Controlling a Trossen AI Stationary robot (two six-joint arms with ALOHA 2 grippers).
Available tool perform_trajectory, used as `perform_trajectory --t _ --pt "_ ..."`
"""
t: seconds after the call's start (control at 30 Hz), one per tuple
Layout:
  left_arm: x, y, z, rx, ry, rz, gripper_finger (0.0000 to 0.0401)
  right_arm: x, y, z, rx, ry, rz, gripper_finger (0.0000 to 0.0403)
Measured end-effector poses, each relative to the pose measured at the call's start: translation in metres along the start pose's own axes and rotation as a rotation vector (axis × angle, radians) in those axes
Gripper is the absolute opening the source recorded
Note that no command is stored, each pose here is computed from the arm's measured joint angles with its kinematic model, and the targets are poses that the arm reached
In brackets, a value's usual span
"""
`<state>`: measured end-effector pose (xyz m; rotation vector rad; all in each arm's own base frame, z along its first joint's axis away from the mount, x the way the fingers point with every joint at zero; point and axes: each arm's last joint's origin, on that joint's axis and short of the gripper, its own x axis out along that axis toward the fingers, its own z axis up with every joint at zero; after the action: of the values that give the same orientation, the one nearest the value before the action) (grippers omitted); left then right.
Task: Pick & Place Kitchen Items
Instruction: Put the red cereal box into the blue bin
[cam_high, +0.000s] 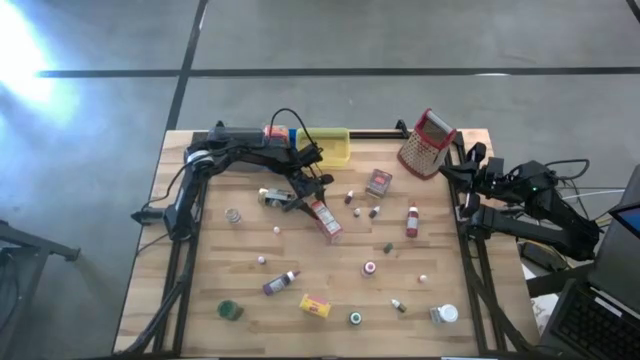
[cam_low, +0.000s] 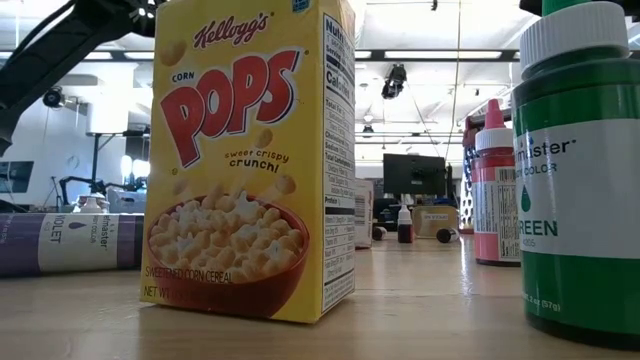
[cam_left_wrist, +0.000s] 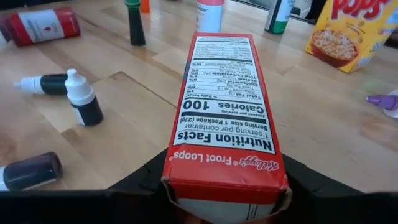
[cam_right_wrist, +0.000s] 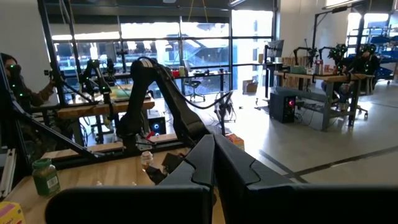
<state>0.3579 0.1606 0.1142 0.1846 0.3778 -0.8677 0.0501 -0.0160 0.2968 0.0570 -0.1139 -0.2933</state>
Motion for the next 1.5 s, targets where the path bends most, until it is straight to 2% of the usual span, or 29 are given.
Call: perform_trajectory --t 0.07,0.23,0.3,0.5,0.63,0.8,0.97,1.23,1.4,1.5 --pt "-0.001 0.0 0.002 -0.052 0.0 0.002 0.0184 0.0 0.0 0.0 0.001 0.0 0.0 0.0008" --pt "-0.007 0.0 0.015 -0.27 -0.012 0.017 0.0184 0.0 0.0 0.0 0.001 0.0 0.0 0.0008" --pt "-0.01 -0.001 0.023 -0.312 -0.025 0.02 0.0184 0.0 0.0 0.0 0.0 0.0 0.0 0.0008" --pt "-0.02 -0.004 0.045 -0.311 -0.046 0.037 0.0185 0.0 0.0 0.0 0.0 0.0 0.0 0.0008" --pt "-0.029 -0.007 0.061 -0.372 -0.067 0.045 0.0186 0.0 0.0 0.0 0.0 0.0 0.0 0.0008" --pt "-0.043 -0.015 0.089 -0.314 -0.087 0.078 0.0186 0.0 0.0 0.0 0.0 0.0 0.0 0.0008" --pt "-0.059 -0.027 0.116 -0.257 -0.054 0.165 0.0186 0.0 0.0 0.0 0.0 0.0 0.0 0.0008" --pt "-0.091 -0.058 0.156 -0.205 0.187 0.514 0.0186 0.0 0.0 0.0 0.0 0.0 0.0 0.0008" --pt "-0.11 -0.085 0.171 -0.236 0.469 0.705 0.0186 0.0 0.0 0.0 0.0 0.0 0.0 0.0008" --pt "-0.121 -0.095 0.176 -0.291 0.641 0.796 0.0186 0.0 0.0 0.0 0.001 0.0 0.0 0.0008"
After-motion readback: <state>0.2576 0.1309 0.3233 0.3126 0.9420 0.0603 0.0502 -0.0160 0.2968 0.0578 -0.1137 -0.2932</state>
